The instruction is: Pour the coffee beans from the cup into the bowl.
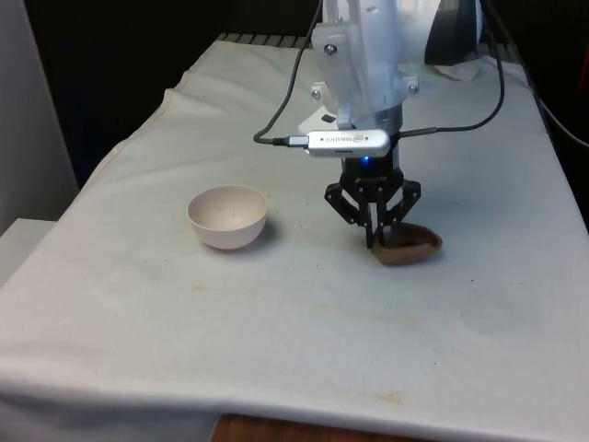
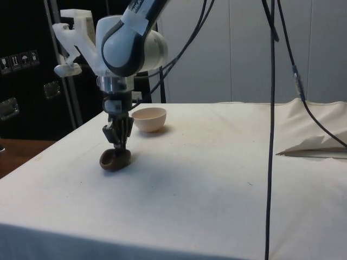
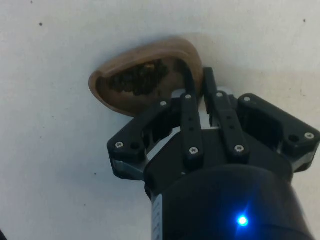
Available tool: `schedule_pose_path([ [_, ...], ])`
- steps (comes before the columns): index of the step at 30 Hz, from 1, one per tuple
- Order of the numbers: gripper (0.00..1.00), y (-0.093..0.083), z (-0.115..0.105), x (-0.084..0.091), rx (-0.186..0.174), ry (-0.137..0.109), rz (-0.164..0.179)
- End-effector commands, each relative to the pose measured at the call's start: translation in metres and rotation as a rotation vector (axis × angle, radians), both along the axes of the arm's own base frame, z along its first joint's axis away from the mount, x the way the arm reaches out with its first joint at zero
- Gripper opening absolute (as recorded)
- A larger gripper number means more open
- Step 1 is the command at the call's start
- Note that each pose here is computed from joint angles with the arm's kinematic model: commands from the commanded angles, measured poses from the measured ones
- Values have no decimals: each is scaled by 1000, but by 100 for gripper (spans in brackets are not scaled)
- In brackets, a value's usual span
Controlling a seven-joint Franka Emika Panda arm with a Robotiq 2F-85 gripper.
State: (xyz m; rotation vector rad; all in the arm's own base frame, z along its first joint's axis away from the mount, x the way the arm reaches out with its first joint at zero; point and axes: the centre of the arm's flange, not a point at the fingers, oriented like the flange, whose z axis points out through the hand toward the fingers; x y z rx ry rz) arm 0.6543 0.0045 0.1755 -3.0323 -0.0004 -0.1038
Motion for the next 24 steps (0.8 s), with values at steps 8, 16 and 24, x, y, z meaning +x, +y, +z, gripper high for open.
schedule_pose_path([
  [8, 0, 0, 20, 1, 1, 0, 0],
  [16, 0, 1, 36, 2, 1, -5, 4],
  [24, 0, 0, 52, 3, -2, -10, 7],
])
